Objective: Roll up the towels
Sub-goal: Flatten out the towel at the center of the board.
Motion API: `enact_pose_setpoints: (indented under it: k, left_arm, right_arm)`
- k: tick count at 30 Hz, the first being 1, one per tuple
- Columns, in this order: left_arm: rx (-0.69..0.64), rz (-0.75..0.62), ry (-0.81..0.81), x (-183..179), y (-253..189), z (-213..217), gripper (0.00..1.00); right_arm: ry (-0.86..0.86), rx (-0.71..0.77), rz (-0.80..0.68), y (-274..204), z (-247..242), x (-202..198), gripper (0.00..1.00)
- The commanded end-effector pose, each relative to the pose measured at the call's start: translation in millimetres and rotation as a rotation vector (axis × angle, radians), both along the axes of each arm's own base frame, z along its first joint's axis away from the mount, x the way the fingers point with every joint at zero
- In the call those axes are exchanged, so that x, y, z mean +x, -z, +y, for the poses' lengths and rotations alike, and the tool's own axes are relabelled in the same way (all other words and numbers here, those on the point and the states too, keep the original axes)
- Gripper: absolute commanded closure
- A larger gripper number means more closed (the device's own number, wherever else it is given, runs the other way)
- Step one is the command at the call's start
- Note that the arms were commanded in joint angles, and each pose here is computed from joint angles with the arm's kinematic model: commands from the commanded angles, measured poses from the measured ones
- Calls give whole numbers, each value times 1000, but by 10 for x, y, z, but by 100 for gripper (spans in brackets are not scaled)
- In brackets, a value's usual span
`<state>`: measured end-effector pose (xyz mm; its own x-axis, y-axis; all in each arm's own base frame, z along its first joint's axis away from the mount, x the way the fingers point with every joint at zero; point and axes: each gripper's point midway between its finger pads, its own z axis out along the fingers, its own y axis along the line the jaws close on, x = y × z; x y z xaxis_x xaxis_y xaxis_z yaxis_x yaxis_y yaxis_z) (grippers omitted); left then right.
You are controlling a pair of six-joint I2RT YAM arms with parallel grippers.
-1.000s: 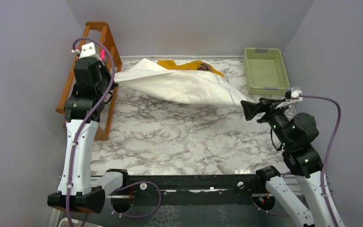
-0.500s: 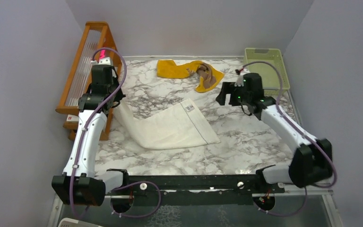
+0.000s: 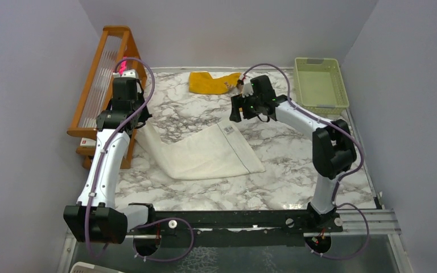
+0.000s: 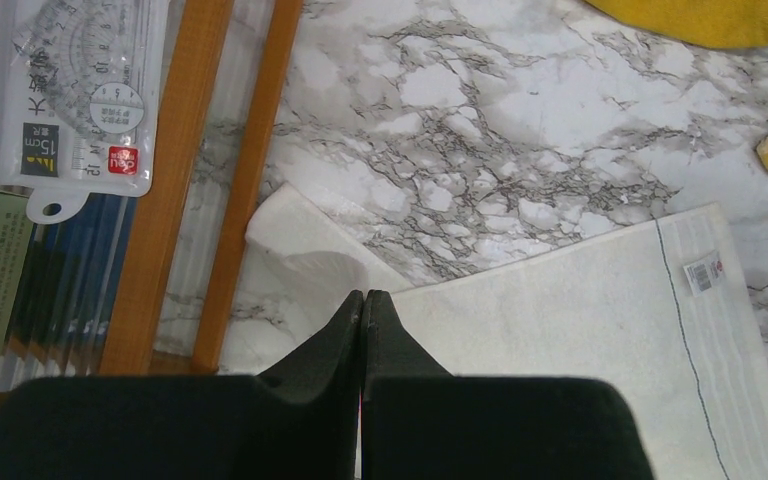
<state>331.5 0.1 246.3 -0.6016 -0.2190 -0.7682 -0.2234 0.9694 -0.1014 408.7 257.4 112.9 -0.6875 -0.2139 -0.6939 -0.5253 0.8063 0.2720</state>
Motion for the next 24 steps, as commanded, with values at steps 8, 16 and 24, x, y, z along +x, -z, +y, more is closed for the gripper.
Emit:
enact_pose_setpoints:
  k: [8, 16, 24]
  left_arm:
    - [22, -21, -3, -50, -56, 52, 100]
    - [0, -20, 13, -58, -50, 5, 100]
    - [5, -32, 9, -88, -108, 18, 100]
  right_arm:
    - [-37, -145, -27, 439, 364, 385, 38]
    - [-38, -271, -51, 727, 468, 447, 41]
    - [2, -383, -26, 1046, 348, 444, 48]
